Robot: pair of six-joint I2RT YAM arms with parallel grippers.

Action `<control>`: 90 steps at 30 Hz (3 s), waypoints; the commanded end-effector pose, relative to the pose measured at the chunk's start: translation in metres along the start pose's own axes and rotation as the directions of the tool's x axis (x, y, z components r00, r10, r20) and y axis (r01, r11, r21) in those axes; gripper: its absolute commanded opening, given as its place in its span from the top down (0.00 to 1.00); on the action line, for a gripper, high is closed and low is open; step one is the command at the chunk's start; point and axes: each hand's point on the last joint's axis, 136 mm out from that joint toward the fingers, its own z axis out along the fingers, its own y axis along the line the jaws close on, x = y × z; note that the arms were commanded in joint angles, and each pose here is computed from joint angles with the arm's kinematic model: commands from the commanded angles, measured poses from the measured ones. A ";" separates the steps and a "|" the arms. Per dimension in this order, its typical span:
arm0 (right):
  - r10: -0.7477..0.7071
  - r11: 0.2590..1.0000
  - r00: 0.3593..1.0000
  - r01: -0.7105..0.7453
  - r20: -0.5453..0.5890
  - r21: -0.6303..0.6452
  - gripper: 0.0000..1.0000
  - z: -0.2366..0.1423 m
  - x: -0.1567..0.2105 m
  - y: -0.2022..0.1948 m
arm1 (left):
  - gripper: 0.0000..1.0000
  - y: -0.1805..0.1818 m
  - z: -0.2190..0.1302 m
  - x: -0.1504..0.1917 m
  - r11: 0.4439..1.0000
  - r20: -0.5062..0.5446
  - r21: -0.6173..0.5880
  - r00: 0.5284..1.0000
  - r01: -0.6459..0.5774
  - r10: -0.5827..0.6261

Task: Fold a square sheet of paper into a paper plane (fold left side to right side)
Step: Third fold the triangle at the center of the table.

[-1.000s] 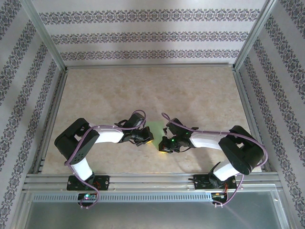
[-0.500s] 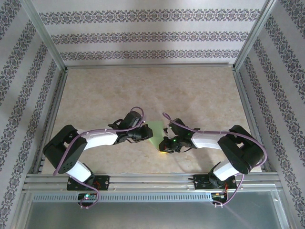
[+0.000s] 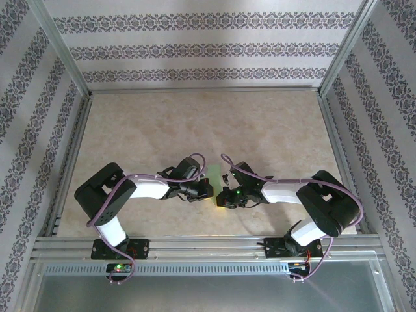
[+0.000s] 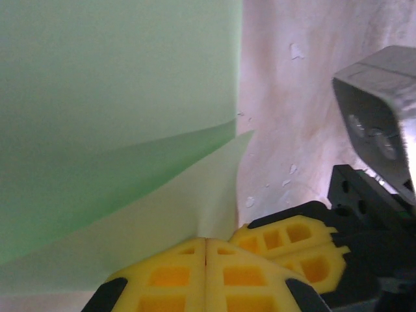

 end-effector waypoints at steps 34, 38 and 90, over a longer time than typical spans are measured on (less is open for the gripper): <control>0.145 0.946 0.986 -0.115 -0.078 0.302 1.00 0.002 0.037 -0.078 | 0.99 0.057 -0.014 -0.036 0.987 0.115 -0.079 0.985 0.138 -0.128; 0.141 0.947 0.987 -0.111 -0.079 0.302 1.00 0.002 0.037 -0.077 | 0.99 0.068 -0.027 -0.047 0.986 0.139 -0.094 0.983 0.136 -0.123; 0.123 0.965 0.992 -0.115 -0.019 0.237 1.00 -0.008 0.009 -0.062 | 1.00 0.022 -0.008 -0.025 0.989 0.042 -0.149 0.999 -0.004 0.011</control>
